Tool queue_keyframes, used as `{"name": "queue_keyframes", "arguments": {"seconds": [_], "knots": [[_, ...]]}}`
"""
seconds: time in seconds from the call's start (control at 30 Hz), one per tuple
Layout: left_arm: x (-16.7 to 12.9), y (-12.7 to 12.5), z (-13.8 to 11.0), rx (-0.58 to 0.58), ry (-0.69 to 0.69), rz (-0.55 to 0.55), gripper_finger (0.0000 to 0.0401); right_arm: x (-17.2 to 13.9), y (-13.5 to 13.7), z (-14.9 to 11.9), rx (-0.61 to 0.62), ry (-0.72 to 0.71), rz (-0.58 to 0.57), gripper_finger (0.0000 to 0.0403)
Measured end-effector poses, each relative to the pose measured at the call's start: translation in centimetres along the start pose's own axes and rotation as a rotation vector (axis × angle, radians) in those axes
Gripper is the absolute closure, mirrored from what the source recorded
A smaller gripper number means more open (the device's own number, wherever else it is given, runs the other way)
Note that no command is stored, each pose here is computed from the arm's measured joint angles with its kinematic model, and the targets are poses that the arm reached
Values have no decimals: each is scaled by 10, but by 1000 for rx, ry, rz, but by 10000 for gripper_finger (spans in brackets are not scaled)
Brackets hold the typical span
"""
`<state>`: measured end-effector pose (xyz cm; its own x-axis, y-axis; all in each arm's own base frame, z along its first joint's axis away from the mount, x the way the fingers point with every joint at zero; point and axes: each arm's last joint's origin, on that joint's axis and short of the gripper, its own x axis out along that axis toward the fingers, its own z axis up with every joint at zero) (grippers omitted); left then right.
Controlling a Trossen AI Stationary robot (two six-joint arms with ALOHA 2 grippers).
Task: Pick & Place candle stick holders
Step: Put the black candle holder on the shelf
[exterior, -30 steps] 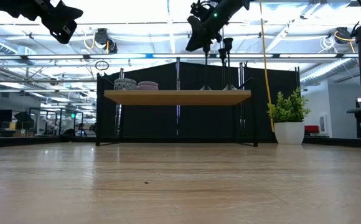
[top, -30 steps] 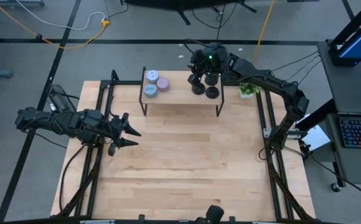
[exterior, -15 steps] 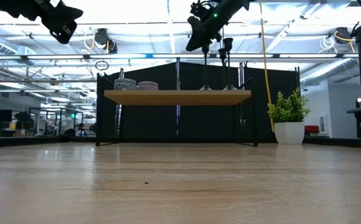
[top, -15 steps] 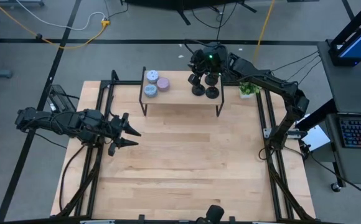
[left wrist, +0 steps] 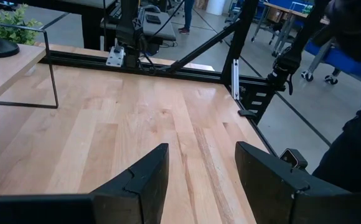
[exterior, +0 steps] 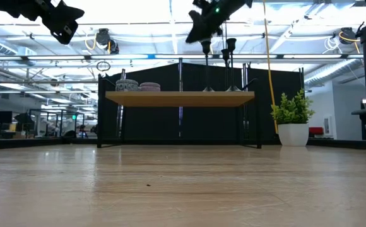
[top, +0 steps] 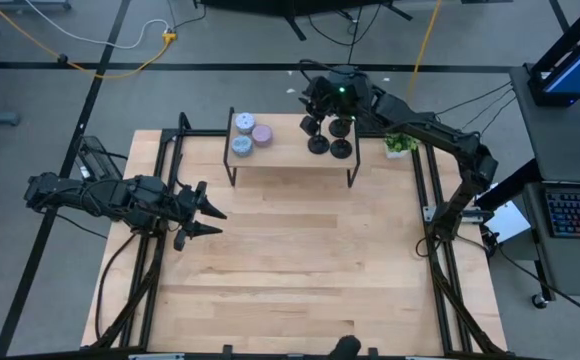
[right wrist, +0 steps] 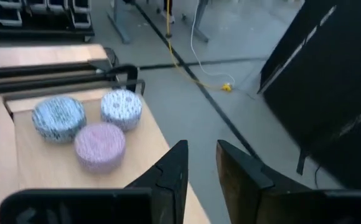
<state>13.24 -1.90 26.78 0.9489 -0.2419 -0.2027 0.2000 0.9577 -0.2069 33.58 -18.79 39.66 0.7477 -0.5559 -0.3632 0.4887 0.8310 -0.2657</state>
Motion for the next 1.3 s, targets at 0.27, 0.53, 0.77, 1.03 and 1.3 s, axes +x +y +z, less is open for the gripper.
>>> {"name": "queue_keyframes", "arguments": {"seconds": [0.27, 0.53, 0.77, 1.03, 1.3], "knots": [[0, 0, 0, 7, 0, 0, 212, -69, 17, 39, -127, -203, -11, 344], [0, 0, 0, 8, 0, 0, 212, -113, 45, 19, -45, -86, 254, 386], [0, 0, 0, 8, -1, 0, 212, -97, 98, -41, -45, 96, 351, 402], [0, 0, 0, 7, -2, 0, 212, -69, 119, -99, -86, 157, 24, 402], [0, 0, 1, 34, -7, 0, 212, -60, 122, -122, -41, 145, -47, 403]]}}
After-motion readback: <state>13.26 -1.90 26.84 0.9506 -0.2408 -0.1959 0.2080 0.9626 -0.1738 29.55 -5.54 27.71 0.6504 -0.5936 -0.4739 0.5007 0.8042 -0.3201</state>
